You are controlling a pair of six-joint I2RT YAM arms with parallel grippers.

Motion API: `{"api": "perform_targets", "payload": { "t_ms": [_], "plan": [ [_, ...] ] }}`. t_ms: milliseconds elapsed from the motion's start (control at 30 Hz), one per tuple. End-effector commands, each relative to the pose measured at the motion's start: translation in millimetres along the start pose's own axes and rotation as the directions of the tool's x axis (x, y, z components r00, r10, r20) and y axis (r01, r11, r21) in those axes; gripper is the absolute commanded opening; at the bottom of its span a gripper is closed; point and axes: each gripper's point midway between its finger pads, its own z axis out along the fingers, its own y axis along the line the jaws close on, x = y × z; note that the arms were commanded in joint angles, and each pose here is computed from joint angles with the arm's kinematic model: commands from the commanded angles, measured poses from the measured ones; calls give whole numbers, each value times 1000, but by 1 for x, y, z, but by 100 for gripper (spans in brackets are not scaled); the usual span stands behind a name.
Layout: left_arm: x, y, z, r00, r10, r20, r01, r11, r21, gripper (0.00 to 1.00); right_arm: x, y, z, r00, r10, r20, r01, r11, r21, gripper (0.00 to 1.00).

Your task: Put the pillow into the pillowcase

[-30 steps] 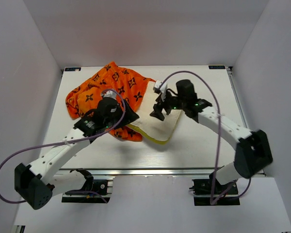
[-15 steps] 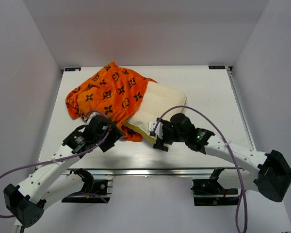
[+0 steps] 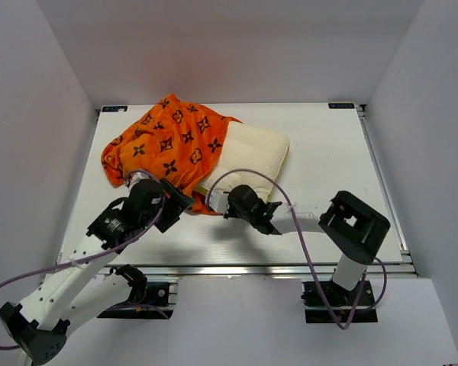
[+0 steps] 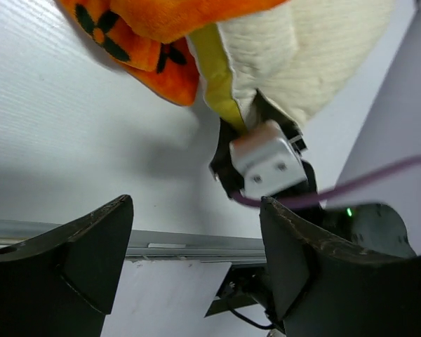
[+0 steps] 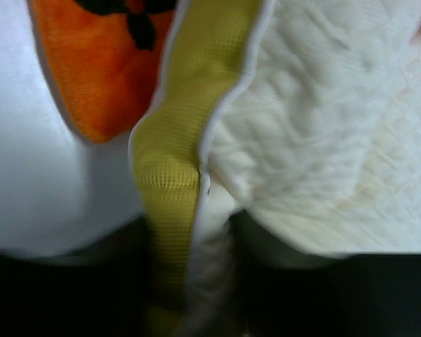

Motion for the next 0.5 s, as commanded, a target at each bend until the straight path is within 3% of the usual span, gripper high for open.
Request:
{"api": "perform_targets", "payload": {
  "t_ms": [0, 33, 67, 100, 133, 200, 233, 267, 300, 333, 400, 433, 467],
  "plan": [
    [-19, -16, -25, 997, -16, 78, 10, 997, 79, 82, -20, -59, 10, 986, 160, 46, -164, 983, 88, 29],
    [-24, -25, -35, 995, -15, 97, 1, 991, 137, 82, -45, -60, 4, 963, 230, 142, -228, 973, -31, 14],
    [-26, -29, -41, 994, -11, 106, -8, 986, 168, 82, -46, -57, -1, 929, 352, 114, -340, 933, -118, 0],
    [-28, -32, -46, 993, 2, 119, -25, 981, 193, 81, -51, -70, -5, 898, 422, 125, -403, 903, -152, 0],
    [-33, -38, -57, 990, -2, 141, -31, 971, 235, 81, -92, -96, -19, 854, 471, 220, -423, 876, -233, 0],
    [-38, -40, -66, 985, 16, 170, -60, 965, 255, 81, -114, -110, -43, 785, 580, 217, -484, 793, -369, 0],
    [-40, -38, -70, 983, 22, 181, -69, 965, 254, 81, -149, -139, -70, 693, 665, 277, -501, 722, -477, 0],
    [-44, -38, -78, 978, 32, 205, -86, 962, 259, 80, -176, -158, -97, 613, 740, 279, -505, 638, -582, 0],
    [-47, -39, -82, 975, 33, 218, -92, 960, 266, 80, -172, -162, -96, 609, 743, 278, -514, 636, -575, 0],
    [-49, -36, -84, 973, 38, 229, -97, 962, 254, 80, -188, -160, -113, 539, 817, 208, -521, 516, -680, 0],
    [-56, -35, -91, 964, 37, 262, -105, 963, 250, 80, -208, -191, -139, 442, 872, 209, -520, 439, -733, 0],
    [-57, -34, -92, 962, 39, 269, -107, 965, 241, 80, -220, -200, -151, 356, 922, 153, -518, 331, -789, 0],
    [-58, -33, -93, 961, 40, 274, -108, 966, 237, 80, -225, -209, -157, 311, 942, 128, -515, 281, -810, 0]
  ]
}}
